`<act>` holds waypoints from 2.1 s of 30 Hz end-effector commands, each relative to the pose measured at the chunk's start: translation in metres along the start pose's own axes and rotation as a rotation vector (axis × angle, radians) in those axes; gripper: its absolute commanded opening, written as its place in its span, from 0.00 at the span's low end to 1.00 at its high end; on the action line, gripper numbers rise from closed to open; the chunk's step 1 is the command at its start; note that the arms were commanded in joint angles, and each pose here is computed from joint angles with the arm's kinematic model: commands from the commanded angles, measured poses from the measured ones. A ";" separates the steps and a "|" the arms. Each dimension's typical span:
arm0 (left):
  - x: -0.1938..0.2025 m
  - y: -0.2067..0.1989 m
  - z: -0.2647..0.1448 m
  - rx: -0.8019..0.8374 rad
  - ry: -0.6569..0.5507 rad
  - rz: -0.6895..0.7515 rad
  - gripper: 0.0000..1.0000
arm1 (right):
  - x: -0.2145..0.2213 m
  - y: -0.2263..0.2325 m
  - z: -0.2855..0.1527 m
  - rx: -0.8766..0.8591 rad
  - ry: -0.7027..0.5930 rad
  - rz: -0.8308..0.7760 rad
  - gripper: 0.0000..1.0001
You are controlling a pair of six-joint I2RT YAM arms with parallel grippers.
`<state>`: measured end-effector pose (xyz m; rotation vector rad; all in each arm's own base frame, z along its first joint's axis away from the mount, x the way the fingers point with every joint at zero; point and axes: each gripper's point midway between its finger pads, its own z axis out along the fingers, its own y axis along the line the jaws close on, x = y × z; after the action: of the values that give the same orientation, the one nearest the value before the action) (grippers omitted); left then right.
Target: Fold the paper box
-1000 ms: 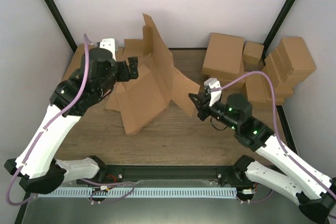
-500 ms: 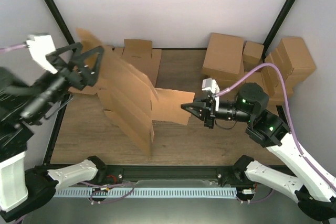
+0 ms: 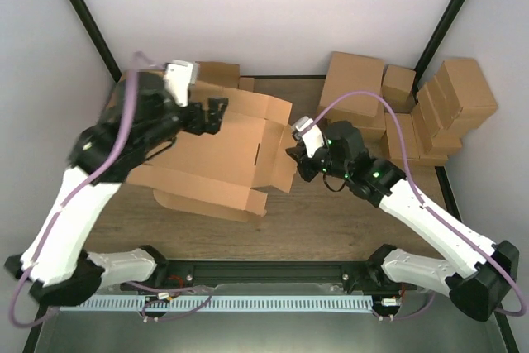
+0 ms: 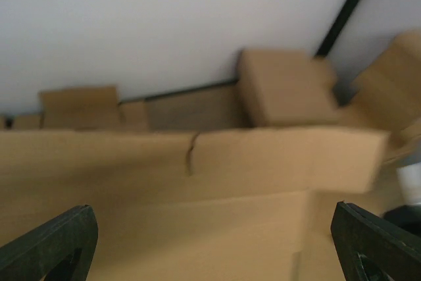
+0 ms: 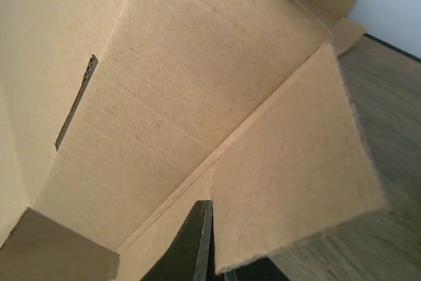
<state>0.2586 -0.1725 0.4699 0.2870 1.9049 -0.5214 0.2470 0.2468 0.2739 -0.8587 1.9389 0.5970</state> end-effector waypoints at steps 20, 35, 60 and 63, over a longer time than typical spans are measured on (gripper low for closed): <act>-0.038 0.017 0.028 -0.064 -0.027 0.186 1.00 | -0.104 -0.024 -0.027 0.219 -0.267 -0.446 0.01; -0.098 -0.017 -0.132 0.132 -0.381 0.103 1.00 | -0.164 0.071 -0.158 -0.211 -0.503 -0.333 0.01; -0.088 -0.006 -0.122 0.095 -0.357 0.001 1.00 | -0.096 -0.007 -0.073 0.114 -0.111 -0.107 0.01; -0.054 0.026 -0.071 -0.086 -0.200 0.008 1.00 | -0.075 -0.022 -0.030 0.157 -0.101 -0.167 0.01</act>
<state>0.1795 -0.1175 0.6008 0.2646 1.4918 -0.6632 0.2380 0.2305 0.3705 -0.8926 1.8606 0.5172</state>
